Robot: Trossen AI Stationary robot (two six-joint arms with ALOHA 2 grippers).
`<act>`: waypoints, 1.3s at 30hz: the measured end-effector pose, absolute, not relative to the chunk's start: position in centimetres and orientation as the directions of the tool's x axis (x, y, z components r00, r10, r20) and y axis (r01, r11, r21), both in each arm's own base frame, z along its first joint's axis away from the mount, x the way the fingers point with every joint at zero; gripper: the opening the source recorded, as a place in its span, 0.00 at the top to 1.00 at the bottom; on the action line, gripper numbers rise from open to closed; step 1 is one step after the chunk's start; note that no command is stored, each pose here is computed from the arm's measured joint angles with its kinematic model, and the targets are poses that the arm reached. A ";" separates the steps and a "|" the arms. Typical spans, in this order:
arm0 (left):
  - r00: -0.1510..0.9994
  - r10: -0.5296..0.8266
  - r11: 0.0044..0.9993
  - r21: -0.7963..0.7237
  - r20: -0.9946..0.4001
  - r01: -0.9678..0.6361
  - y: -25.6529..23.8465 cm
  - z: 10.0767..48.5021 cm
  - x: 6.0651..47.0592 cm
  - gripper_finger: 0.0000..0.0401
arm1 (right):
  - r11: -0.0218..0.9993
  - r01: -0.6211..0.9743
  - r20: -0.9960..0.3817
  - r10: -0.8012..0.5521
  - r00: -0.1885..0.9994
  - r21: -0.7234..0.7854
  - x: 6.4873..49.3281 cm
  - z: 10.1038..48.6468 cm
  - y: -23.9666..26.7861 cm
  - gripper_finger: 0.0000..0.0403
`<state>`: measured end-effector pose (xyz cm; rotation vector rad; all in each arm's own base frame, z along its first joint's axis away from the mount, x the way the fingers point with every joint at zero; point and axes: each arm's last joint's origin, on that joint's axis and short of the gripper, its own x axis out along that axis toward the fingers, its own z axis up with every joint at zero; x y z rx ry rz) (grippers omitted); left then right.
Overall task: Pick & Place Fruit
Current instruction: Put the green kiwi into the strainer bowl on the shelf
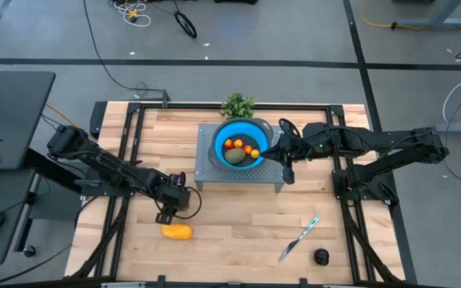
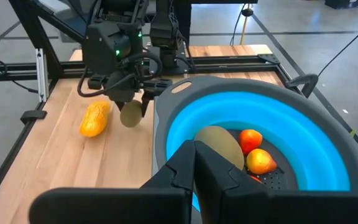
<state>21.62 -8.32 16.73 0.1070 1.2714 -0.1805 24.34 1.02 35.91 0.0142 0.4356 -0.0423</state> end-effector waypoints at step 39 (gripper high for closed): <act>0.220 -0.050 0.982 -0.008 -0.974 0.189 -7.4 18.8 19.4 0.41 | 0.999 0.041 -0.422 -0.035 0.906 0.006 24.3 35.9 1.0 0.97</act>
